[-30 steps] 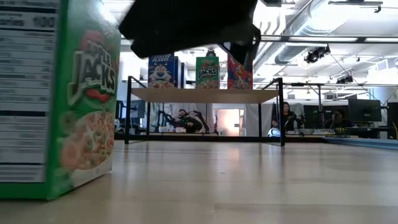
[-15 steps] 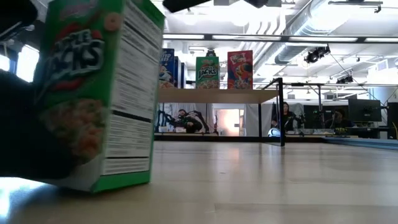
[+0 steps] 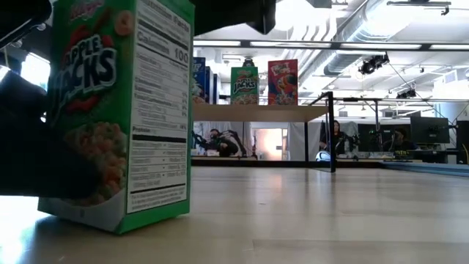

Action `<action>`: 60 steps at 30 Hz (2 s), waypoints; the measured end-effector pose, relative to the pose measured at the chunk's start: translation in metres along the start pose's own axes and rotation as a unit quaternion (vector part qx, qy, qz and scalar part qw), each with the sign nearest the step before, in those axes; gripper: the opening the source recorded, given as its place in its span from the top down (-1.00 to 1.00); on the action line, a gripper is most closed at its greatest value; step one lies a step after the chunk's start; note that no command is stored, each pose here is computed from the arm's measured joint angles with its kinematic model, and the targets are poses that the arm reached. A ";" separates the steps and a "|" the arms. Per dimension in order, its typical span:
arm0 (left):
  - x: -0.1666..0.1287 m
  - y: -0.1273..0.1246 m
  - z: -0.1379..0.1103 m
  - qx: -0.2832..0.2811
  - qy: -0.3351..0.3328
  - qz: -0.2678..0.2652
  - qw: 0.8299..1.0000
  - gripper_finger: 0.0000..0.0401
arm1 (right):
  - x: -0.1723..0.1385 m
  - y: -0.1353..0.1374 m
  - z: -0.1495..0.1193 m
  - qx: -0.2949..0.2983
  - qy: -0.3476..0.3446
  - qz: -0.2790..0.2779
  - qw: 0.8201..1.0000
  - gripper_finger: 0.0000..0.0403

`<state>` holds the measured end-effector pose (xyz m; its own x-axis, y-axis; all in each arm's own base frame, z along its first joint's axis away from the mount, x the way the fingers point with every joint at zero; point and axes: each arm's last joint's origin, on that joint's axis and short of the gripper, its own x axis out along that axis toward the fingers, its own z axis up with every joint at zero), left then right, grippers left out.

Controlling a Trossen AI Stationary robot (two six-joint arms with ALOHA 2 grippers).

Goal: Stack cereal on shelf
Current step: Put the green cereal on the shelf aligned with the other green cereal box

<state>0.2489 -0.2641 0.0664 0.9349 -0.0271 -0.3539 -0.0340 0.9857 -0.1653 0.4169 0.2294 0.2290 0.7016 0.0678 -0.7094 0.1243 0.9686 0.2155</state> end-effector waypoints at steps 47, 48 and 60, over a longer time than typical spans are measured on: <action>-0.073 0.112 0.046 -0.018 -0.148 -0.129 0.980 1.00 | -0.099 -0.069 0.098 -0.258 0.025 -0.087 0.962 0.21; -0.074 0.118 0.047 -0.017 -0.146 -0.128 0.981 1.00 | -0.106 -0.081 0.107 -0.263 0.026 -0.092 0.960 0.21; -0.057 0.155 0.068 -0.009 -0.157 -0.134 0.978 1.00 | -0.173 -0.257 0.174 -0.248 0.051 -0.124 0.960 0.20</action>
<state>0.2141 -0.0987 0.1235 0.9734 -0.2291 0.0037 0.2238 0.9470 -0.2305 0.3856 -0.0728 0.4126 0.6184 -0.1809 -0.7648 -0.0877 0.9512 -0.2959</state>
